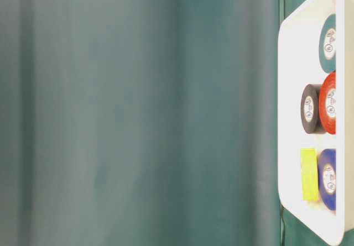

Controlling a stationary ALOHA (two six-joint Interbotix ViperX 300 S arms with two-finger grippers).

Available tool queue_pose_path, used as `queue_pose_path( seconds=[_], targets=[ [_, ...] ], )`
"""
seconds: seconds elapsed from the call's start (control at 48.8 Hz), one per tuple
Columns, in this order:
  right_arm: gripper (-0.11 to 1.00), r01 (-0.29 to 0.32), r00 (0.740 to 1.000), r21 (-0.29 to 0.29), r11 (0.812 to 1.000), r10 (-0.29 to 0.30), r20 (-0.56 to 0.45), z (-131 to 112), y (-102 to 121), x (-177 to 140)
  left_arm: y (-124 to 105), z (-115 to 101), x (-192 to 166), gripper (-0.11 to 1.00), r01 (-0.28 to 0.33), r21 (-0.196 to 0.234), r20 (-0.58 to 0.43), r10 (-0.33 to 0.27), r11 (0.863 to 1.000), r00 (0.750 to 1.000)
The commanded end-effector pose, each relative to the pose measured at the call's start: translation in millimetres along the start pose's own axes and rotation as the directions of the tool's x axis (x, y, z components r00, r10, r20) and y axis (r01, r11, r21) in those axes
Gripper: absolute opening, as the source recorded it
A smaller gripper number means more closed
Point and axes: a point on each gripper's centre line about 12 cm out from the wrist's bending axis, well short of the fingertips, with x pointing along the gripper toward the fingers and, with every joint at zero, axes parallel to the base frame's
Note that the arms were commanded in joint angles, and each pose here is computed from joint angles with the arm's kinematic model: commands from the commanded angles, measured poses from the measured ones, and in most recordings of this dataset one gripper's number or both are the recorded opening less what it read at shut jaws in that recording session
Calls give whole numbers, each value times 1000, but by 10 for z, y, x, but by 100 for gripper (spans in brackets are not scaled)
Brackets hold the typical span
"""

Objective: Put the tape into the white case with the left arm.

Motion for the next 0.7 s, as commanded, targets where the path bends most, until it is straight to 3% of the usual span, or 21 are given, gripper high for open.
queue_pose_path(
  seconds=[0.0,0.307,0.676],
  targets=[
    [-9,1,1000,2,1000,-1,17,56,-2,6,-48,67,-12,86,15,13,27,-15,1000,1000],
    [-9,1,1000,0,1000,-1,17,56,-2,6,-379,85,-48,86,119,98,33,-123,988,992],
    [-9,1,1000,2,1000,-1,17,56,-2,7,-704,-2,-145,86,224,186,29,-233,957,972]
  ],
)
